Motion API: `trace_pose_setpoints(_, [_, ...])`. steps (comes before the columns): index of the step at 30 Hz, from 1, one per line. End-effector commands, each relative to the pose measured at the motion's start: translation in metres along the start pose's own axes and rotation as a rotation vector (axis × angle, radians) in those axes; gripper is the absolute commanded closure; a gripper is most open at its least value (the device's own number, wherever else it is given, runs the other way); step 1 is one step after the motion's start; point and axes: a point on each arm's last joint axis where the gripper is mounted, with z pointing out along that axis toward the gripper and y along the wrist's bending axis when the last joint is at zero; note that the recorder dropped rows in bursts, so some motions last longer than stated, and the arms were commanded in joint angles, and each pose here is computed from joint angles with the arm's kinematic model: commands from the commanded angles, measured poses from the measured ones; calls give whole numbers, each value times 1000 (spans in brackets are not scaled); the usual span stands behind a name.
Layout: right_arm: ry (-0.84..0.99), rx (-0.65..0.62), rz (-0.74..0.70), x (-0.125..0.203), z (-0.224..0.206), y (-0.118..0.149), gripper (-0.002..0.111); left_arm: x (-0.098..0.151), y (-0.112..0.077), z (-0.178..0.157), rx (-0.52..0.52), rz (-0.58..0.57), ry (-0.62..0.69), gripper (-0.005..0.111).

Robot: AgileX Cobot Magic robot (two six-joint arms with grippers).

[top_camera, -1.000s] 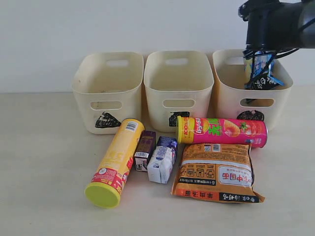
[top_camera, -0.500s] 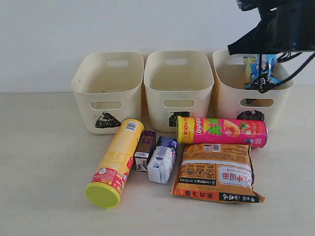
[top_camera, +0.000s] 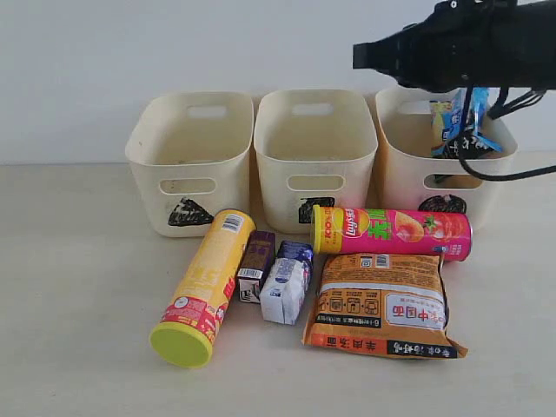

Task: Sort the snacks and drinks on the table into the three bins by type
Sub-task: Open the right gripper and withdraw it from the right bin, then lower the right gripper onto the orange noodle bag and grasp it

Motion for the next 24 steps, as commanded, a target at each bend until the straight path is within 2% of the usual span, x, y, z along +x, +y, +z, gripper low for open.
trace_pose_setpoints(1, [194, -324, 41, 5, -9, 4, 108, 0, 0, 0, 5, 4, -8, 103])
trace_pose_setpoints(3, [413, -365, -14, 10, -17, 1, 108, 0, 0, 0, 5, 4, -8, 103])
trace_pose_setpoints(5, [569, -326, -39, 19, -22, -3, 108, 0, 0, 0, 5, 4, -8, 103])
trace_pose_setpoints(12, [819, -345, -33, 50, -35, -6, 108, 0, 0, 0, 5, 4, -8, 103])
trace_pose_setpoints(19, [701, -357, 238, 103, -43, -44, 108, 0, 0, 0, 5, 4, -8, 103])
trace_pose_setpoints(23, [543, -305, 479, 128, -57, -74, 108, 0, 0, 0, 5, 4, -8, 103])
trace_pose_setpoints(24, [523, -271, 544, 139, -58, -82, 103, 0, 0, 0, 5, 4, -8, 103])
